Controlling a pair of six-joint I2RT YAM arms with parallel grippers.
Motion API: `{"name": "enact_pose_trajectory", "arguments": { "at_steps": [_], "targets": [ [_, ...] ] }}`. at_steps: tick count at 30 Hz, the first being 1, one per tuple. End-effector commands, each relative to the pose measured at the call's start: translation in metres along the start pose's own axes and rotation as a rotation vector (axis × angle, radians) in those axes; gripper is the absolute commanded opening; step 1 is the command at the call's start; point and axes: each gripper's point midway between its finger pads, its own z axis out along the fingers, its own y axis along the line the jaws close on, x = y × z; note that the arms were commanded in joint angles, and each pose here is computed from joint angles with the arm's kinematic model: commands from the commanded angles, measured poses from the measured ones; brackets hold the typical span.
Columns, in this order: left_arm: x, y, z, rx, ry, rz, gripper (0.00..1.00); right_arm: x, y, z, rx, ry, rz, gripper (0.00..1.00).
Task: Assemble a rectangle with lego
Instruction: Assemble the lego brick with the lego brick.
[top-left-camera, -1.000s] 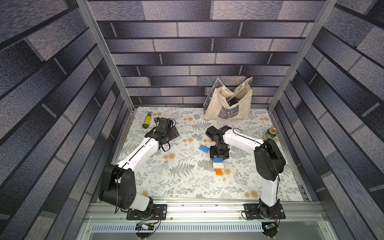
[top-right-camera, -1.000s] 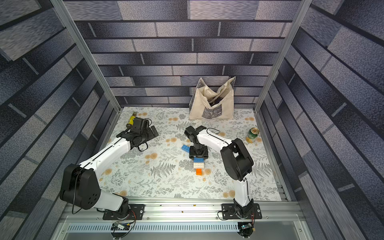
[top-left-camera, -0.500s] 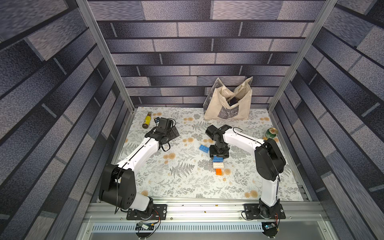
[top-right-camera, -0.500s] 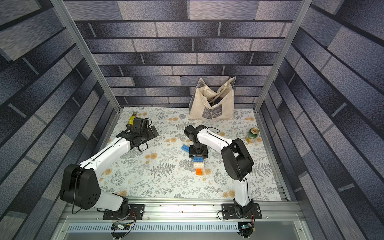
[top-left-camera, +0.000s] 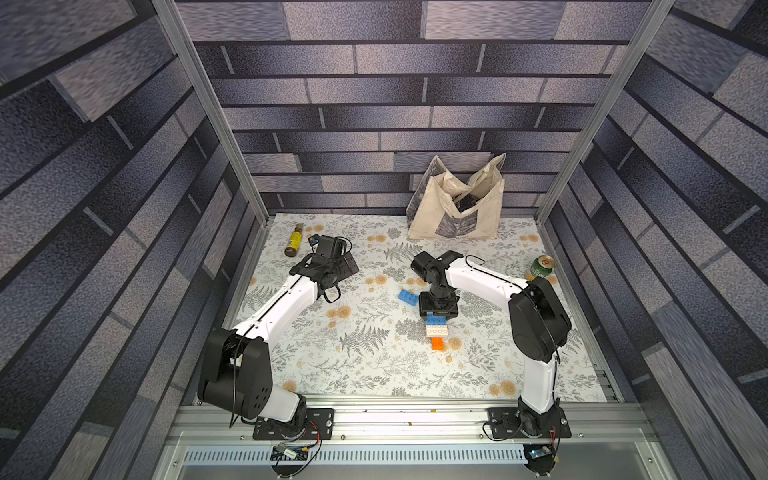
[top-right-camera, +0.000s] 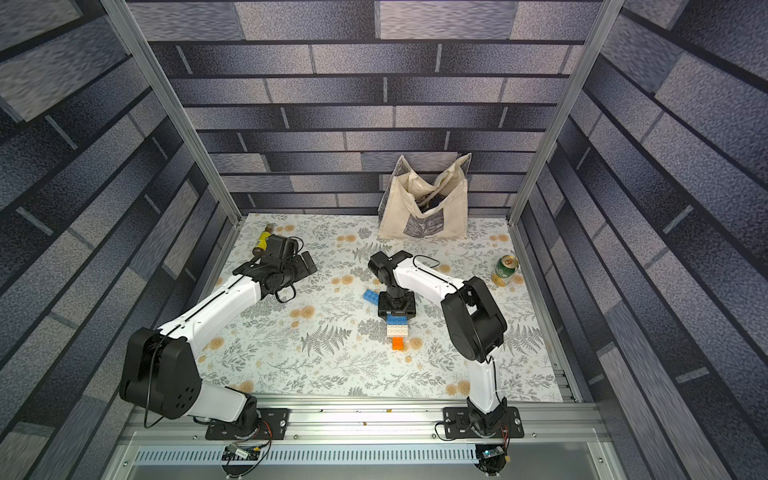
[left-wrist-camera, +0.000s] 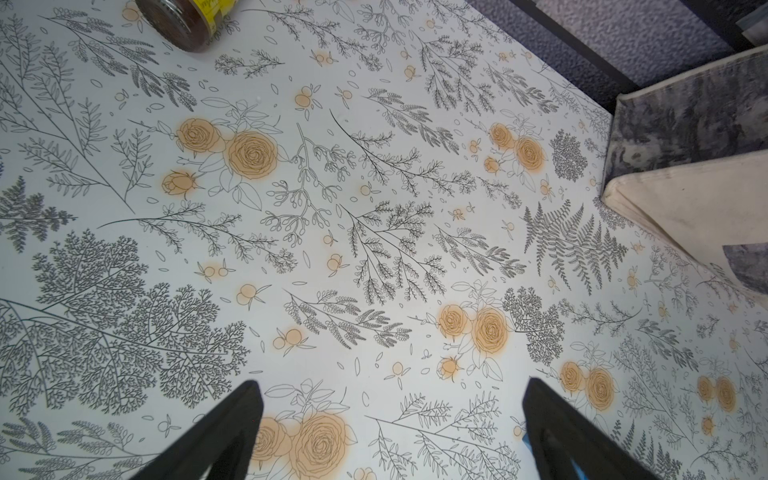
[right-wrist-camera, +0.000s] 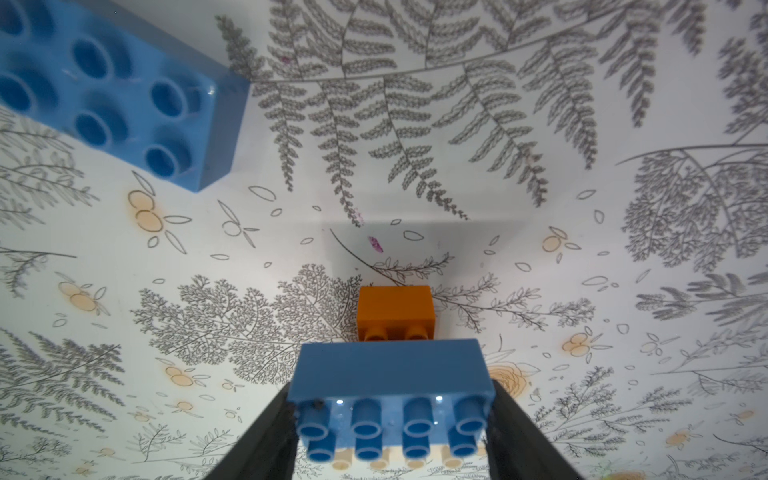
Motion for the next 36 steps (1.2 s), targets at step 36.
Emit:
{"name": "enact_pose_trajectory", "arguments": {
  "at_steps": [36],
  "targets": [
    [-0.006, 0.001, -0.020, 0.054, -0.109, 0.014, 1.00, 0.025, -0.015, 0.046, 0.066, 0.098, 0.012, 0.15]
  ]
}}
